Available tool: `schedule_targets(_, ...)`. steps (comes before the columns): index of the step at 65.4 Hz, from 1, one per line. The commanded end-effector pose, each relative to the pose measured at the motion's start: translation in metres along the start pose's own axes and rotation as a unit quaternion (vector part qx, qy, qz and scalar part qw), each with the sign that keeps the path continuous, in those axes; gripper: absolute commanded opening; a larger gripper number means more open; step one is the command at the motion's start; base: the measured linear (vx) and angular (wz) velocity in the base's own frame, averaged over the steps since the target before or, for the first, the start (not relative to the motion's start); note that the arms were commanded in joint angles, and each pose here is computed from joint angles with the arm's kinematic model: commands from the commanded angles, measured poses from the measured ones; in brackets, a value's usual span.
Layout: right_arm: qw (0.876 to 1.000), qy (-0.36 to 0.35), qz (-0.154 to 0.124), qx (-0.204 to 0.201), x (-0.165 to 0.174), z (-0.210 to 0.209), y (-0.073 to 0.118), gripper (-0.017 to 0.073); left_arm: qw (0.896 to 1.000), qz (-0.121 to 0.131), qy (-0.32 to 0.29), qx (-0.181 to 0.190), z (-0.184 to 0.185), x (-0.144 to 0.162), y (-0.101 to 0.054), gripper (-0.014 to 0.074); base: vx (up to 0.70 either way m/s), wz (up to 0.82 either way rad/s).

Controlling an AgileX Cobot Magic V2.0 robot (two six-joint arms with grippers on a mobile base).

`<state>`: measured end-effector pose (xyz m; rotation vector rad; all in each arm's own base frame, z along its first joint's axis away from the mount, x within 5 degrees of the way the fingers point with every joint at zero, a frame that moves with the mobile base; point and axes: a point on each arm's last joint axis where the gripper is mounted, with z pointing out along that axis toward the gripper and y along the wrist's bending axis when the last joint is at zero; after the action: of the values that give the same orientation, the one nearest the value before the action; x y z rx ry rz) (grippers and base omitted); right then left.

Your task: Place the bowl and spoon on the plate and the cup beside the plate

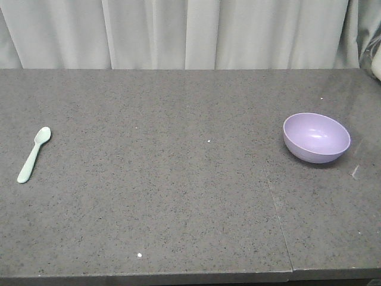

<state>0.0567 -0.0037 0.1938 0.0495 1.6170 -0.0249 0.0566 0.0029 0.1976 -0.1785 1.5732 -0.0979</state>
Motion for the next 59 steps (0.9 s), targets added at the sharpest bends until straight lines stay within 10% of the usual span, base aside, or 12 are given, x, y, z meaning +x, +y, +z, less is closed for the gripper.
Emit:
schedule_targets(1, 0.999, -0.035, -0.008, -0.009, -0.0019, -0.0002, 0.0016, -0.0006, 1.0, -0.004, -0.018, 0.004, 0.0014, 0.0034, 0.0004, -0.0006, 0.0, 0.0)
schedule_targets(59, 0.999, -0.035, -0.008, -0.009, -0.0019, -0.0002, 0.0016, -0.0006, 1.0, -0.004, -0.018, 0.004, 0.0014, 0.0034, 0.0004, -0.0006, 0.0, 0.0)
